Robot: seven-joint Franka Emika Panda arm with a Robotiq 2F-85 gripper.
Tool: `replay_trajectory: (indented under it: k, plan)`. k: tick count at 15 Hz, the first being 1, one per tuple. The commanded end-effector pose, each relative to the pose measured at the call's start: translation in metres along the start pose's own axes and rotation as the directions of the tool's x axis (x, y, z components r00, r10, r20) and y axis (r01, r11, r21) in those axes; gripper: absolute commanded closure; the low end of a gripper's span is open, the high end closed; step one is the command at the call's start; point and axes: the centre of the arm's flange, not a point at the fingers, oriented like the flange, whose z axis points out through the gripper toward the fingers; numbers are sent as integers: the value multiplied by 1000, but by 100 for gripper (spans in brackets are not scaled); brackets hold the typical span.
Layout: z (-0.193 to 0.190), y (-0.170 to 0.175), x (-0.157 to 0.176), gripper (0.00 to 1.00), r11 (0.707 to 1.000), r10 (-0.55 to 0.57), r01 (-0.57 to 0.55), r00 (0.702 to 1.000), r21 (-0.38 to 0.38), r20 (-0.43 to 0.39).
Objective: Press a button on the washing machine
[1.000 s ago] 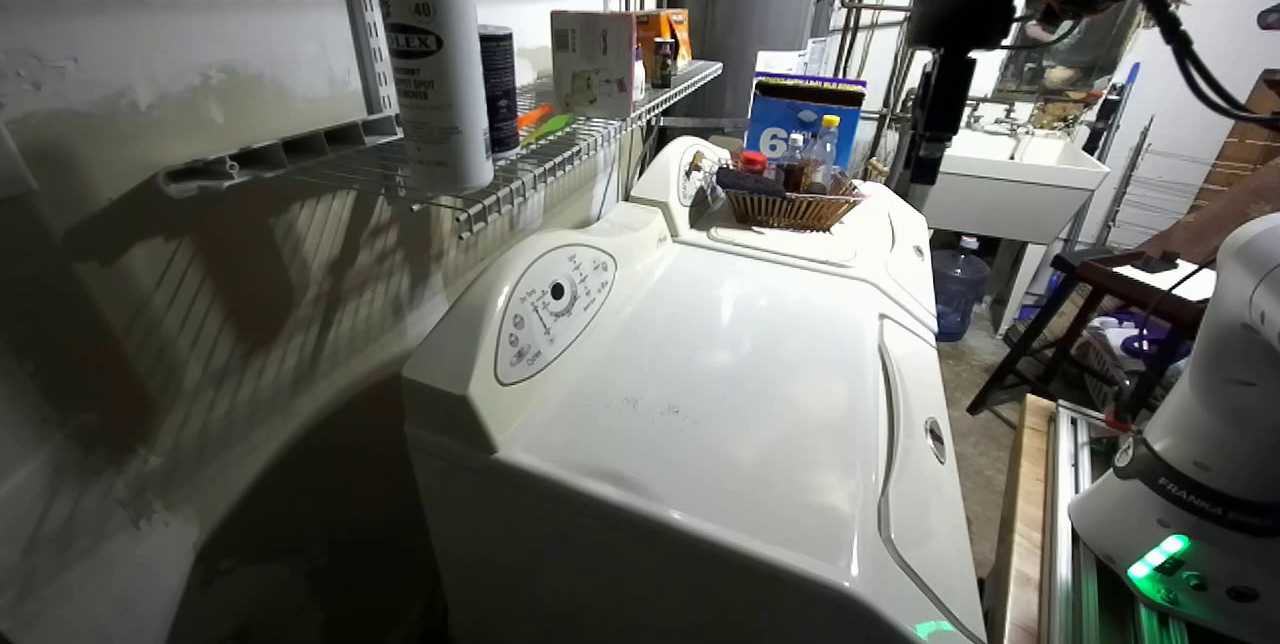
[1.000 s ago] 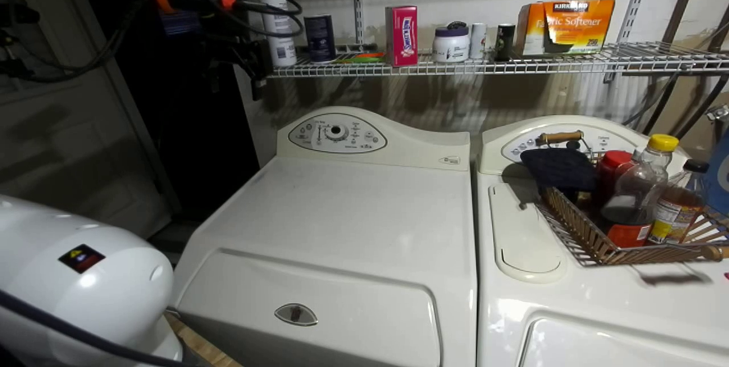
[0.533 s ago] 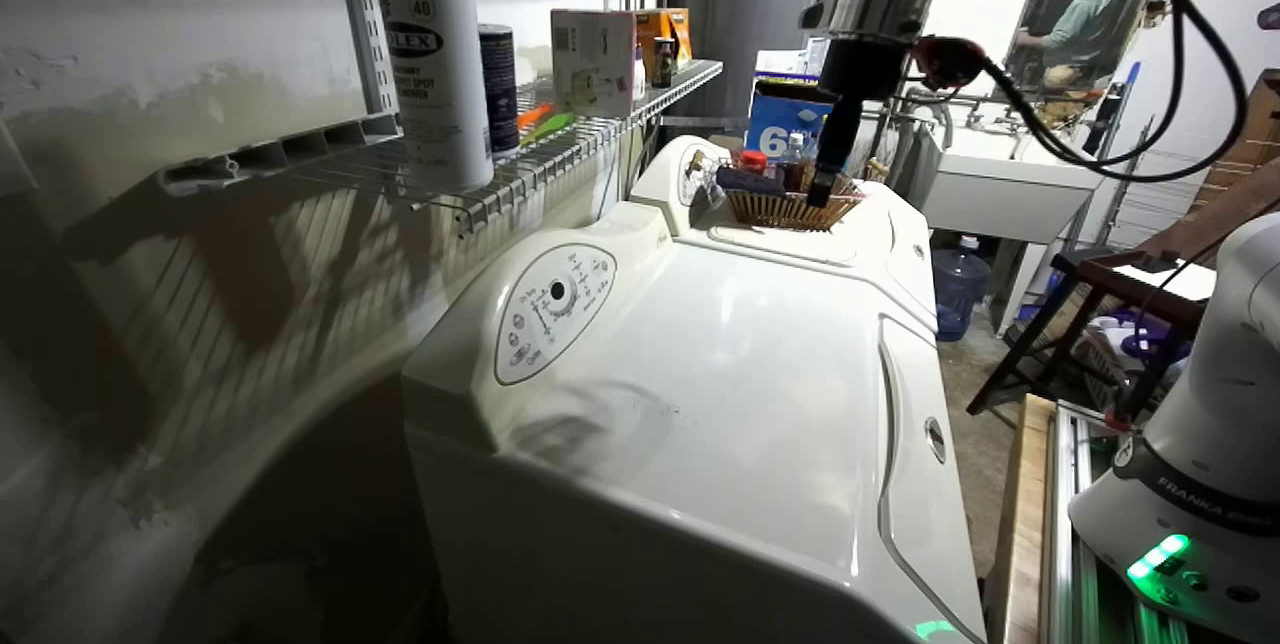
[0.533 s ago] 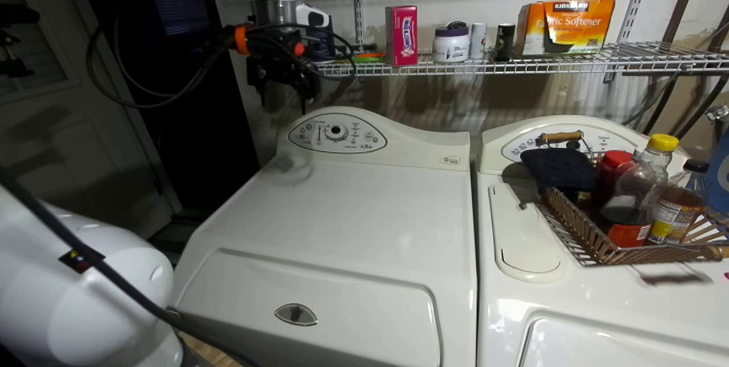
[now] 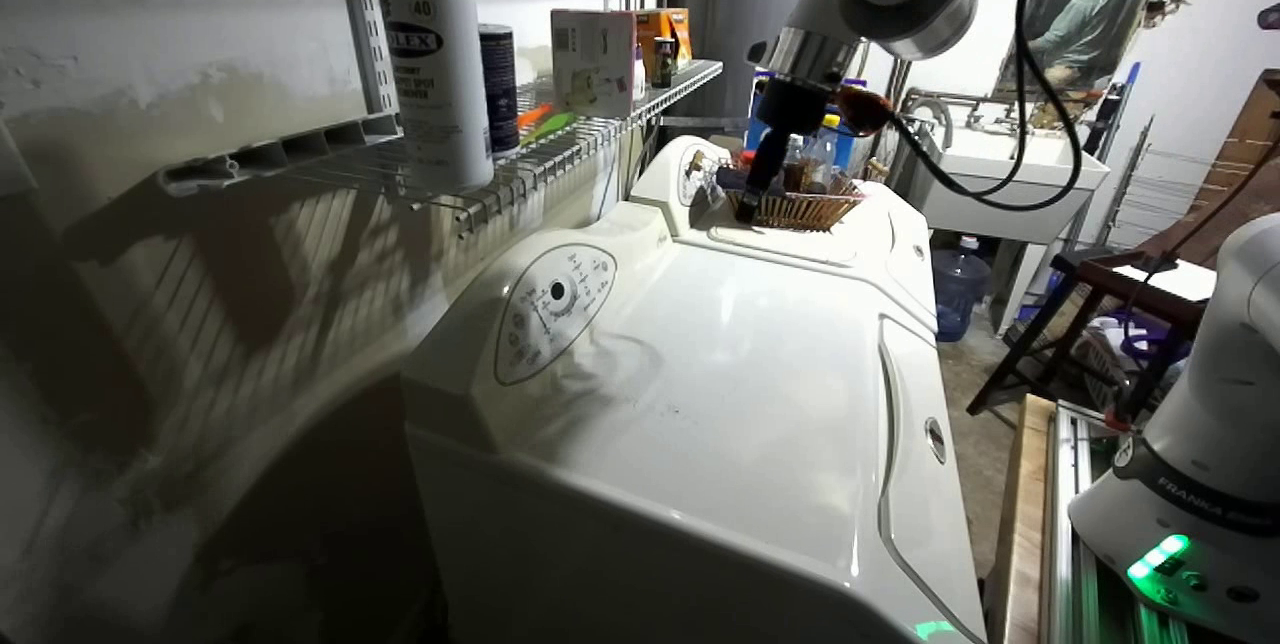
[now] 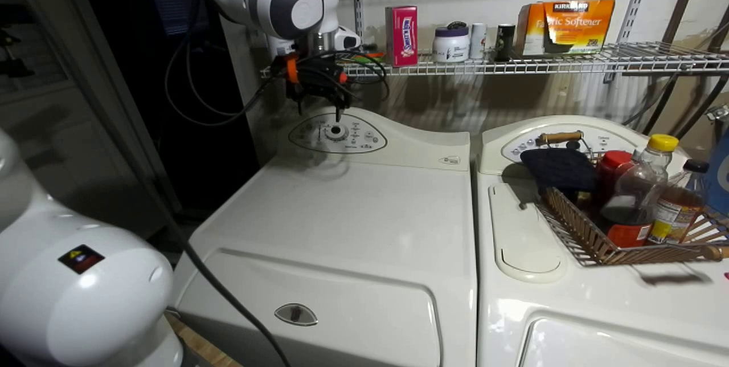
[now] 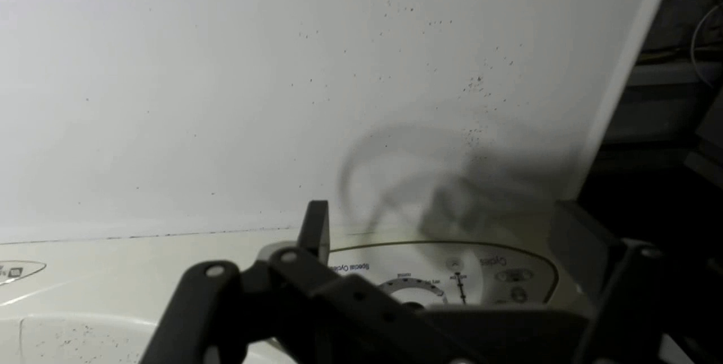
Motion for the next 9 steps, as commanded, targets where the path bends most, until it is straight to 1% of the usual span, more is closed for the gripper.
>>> replay_trajectory:
  k: [1, 3, 4, 9]
  plan:
    - [23, 18, 30, 0, 1000, 12, -11, 998, 12, -60]
    - [29, 22, 35, 0, 997, 77, -76, 995, 12, -64]
    - [24, 15, 18, 0, 999, 37, -37, 998, -4, -44]
    - [29, 22, 25, 0, 998, 57, -57, 997, -4, -46]
